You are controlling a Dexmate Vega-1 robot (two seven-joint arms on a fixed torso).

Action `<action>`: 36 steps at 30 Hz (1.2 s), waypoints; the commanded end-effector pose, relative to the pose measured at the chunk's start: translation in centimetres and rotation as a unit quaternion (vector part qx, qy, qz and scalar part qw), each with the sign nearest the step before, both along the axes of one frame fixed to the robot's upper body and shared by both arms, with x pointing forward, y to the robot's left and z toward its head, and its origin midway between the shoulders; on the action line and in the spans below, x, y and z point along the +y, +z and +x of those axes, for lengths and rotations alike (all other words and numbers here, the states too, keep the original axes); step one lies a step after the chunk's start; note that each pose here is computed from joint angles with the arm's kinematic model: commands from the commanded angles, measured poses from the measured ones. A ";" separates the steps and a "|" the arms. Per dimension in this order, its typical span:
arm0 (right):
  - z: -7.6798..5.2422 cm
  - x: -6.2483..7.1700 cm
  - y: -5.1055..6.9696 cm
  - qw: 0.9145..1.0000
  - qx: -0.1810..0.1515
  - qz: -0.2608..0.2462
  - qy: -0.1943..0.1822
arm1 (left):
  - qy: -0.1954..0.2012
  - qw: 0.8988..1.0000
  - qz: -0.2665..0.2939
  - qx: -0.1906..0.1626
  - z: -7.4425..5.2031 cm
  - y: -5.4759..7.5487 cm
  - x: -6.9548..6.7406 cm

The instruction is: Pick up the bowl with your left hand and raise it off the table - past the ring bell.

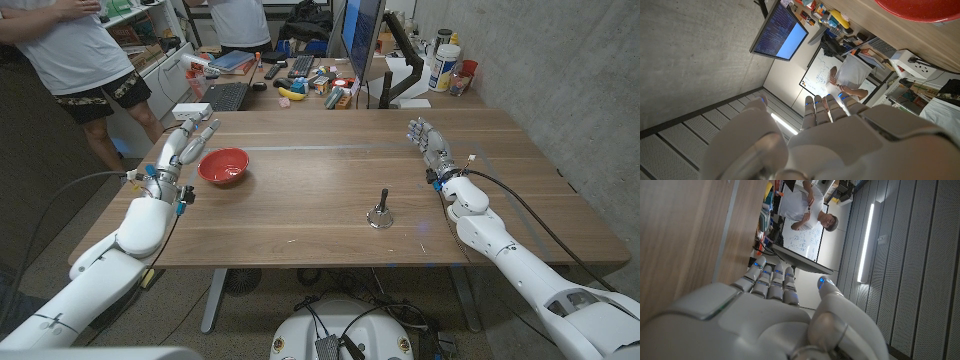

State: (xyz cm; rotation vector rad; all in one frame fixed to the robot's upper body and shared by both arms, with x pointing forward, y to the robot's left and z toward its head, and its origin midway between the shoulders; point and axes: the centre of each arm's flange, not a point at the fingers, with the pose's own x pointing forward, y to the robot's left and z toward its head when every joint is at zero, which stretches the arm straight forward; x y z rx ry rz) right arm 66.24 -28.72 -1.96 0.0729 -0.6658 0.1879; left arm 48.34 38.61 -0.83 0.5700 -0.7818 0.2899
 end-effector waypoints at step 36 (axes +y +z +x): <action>0.2 -0.3 0.6 1.000 -0.005 0.001 -0.002 | 0.099 0.993 0.065 0.028 -1.1 0.5 0.6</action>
